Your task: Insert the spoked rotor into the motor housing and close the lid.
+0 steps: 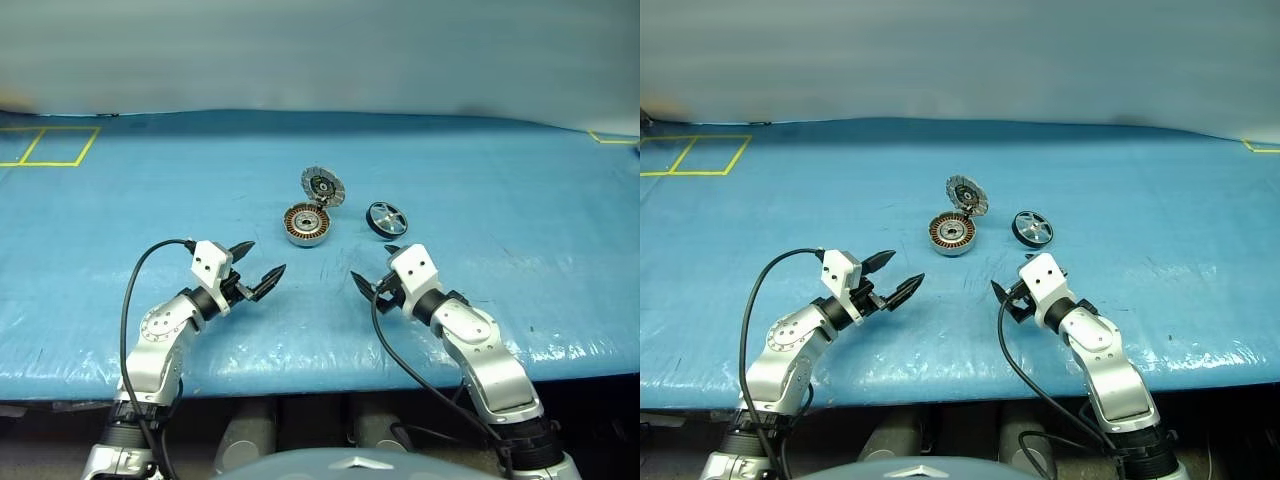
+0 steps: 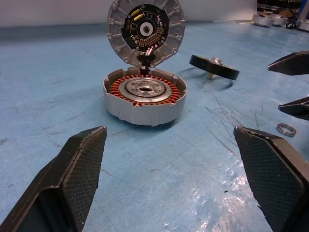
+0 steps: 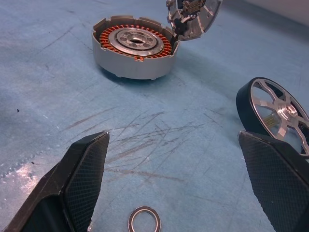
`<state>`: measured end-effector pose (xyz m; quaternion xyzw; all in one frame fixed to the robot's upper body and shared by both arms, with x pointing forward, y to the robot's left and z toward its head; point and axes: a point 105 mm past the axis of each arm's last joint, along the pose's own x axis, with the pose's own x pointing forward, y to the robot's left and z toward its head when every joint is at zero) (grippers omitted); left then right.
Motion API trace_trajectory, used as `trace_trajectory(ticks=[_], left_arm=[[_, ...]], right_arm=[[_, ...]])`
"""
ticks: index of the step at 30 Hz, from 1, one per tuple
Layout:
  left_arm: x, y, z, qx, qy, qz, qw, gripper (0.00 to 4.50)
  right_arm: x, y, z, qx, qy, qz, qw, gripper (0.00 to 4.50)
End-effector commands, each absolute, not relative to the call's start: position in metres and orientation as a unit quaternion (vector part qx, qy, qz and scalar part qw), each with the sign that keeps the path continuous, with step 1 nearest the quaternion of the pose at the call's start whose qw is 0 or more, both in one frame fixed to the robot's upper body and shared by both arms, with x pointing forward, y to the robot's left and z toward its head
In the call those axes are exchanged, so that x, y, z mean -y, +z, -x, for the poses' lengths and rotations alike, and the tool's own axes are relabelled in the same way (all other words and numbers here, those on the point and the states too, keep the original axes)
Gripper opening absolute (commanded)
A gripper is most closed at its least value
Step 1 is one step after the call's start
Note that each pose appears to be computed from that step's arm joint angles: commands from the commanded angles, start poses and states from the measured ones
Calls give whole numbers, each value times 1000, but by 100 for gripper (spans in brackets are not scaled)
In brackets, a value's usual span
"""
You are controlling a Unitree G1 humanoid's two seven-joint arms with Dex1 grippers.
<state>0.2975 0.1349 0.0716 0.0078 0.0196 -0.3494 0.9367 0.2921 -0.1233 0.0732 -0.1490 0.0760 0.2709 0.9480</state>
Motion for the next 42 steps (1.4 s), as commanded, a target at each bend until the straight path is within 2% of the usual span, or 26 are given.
trace_trajectory(ticks=[1, 6, 16, 21, 25, 32, 37, 42], left_arm=[[-136, 81, -299, -2, -346, -22, 938, 448], [-140, 86, -305, -1, -334, -28, 942, 448], [-136, 106, -330, -18, -406, -124, 905, 448], [-124, 114, -351, -39, -474, -191, 859, 448], [-115, 109, -362, -81, -532, -257, 803, 448], [-105, 115, -388, -122, -572, -367, 723, 448], [-95, 120, -403, -145, -571, -391, 708, 448], [-78, 121, -401, -159, -602, -394, 676, 448]], right_arm=[[118, 90, -291, -45, 279, 150, 947, 450], [117, 90, -291, -45, 279, 150, 947, 450], [114, 87, -291, -45, 271, 143, 951, 450], [115, 86, -290, -43, 259, 141, 955, 450], [115, 86, -286, -41, 251, 129, 959, 450], [125, 85, -275, -46, 216, 102, 970, 450], [130, 81, -268, -52, 193, 104, 974, 450], [135, 77, -260, -60, 168, 103, 979, 450]])
